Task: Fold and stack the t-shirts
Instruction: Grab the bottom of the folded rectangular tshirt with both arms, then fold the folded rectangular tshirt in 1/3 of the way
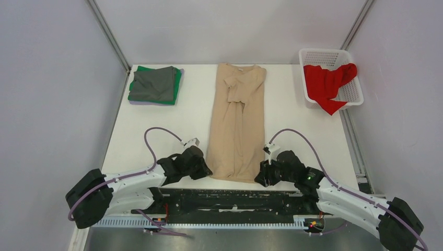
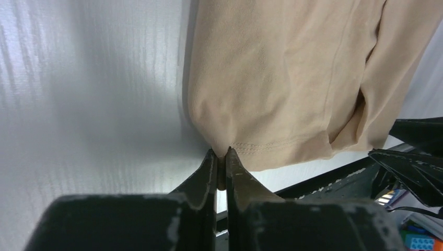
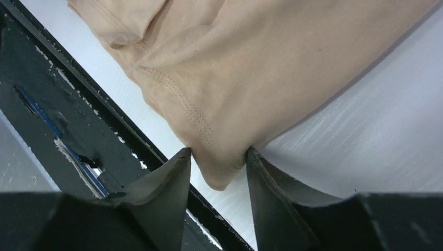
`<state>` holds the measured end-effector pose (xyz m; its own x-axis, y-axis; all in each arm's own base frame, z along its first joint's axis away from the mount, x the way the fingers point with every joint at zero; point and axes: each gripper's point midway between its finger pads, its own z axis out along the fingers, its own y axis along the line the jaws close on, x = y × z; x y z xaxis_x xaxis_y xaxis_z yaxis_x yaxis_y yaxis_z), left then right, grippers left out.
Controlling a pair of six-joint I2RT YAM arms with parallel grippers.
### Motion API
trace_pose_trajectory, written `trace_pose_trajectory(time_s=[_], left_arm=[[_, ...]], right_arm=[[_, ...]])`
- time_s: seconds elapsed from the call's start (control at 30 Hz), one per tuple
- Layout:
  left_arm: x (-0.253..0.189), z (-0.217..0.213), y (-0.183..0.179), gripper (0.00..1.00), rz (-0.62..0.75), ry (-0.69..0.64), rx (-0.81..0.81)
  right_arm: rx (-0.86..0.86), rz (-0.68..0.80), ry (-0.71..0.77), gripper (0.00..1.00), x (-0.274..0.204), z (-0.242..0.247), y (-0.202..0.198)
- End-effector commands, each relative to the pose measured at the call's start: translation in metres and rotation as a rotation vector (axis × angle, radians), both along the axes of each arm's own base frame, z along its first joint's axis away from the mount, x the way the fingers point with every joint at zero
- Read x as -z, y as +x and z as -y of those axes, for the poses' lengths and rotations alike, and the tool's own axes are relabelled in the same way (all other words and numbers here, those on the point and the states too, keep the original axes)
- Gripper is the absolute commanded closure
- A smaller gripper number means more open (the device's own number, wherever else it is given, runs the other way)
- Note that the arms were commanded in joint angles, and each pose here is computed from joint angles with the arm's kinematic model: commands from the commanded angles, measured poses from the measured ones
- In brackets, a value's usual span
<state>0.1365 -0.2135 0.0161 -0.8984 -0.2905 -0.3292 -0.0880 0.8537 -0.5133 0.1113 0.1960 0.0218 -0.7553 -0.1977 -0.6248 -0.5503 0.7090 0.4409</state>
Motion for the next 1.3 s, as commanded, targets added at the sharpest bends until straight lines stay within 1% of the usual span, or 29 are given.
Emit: trace_pose_trajectory(time_s=[0.0,0.03,0.1,0.13,0.17,0.2,0.27,0.37,0.47,0.57,0.77,0.87,0.97,1.13,1.27], left_arm=[[0.014,-0.007,-0.01,0.98,-0.046,0.053,0.019],[0.015,-0.007,-0.011,0.98,-0.05,0.054,0.026],[0.014,-0.007,-0.015,0.98,-0.065,0.045,0.038],[0.014,-0.006,-0.02,0.98,-0.082,0.031,0.05],[0.012,-0.006,-0.025,0.98,-0.095,0.023,0.061],[0.012,-0.006,-0.034,0.98,-0.123,0.021,0.081],[0.011,-0.013,-0.049,0.98,-0.158,0.045,0.098],[0.007,-0.021,-0.072,0.98,-0.192,0.048,0.136],[0.0,-0.026,-0.085,0.98,-0.201,0.03,0.169],[-0.007,-0.022,-0.089,0.98,-0.198,-0.027,0.181],[-0.024,0.0,-0.075,0.98,-0.124,-0.112,0.2],[-0.029,0.004,-0.068,0.98,-0.102,-0.102,0.19],[-0.037,0.009,-0.056,0.98,-0.048,-0.102,0.179],[-0.051,0.016,-0.039,0.98,0.013,-0.073,0.195],[-0.066,0.021,-0.01,0.98,0.089,-0.048,0.182]], right_arm=[[0.036,-0.028,-0.063,0.6,0.019,0.011,-0.003],[0.047,-0.026,-0.063,0.65,0.02,0.011,-0.002],[0.048,-0.024,-0.057,0.79,0.021,0.01,-0.002],[0.025,-0.031,-0.045,0.9,0.02,0.007,-0.007],[-0.002,-0.046,-0.035,0.96,0.021,0.005,-0.014],[-0.032,-0.061,-0.025,1.0,0.02,0.003,-0.021],[-0.067,-0.084,-0.019,1.0,0.021,0.002,-0.035],[-0.089,-0.11,0.003,1.0,0.019,0.001,-0.049],[-0.132,-0.141,0.06,1.0,0.015,-0.006,-0.062],[-0.149,-0.136,0.112,1.0,0.008,-0.015,-0.066],[-0.126,-0.036,0.142,1.0,-0.015,-0.026,-0.047],[-0.118,0.0,0.117,1.0,-0.02,-0.027,-0.039],[-0.091,0.052,0.089,1.0,-0.027,-0.028,-0.025],[-0.048,0.139,0.065,1.0,-0.042,-0.031,-0.005],[-0.001,0.235,0.047,1.0,-0.06,-0.032,0.017]])
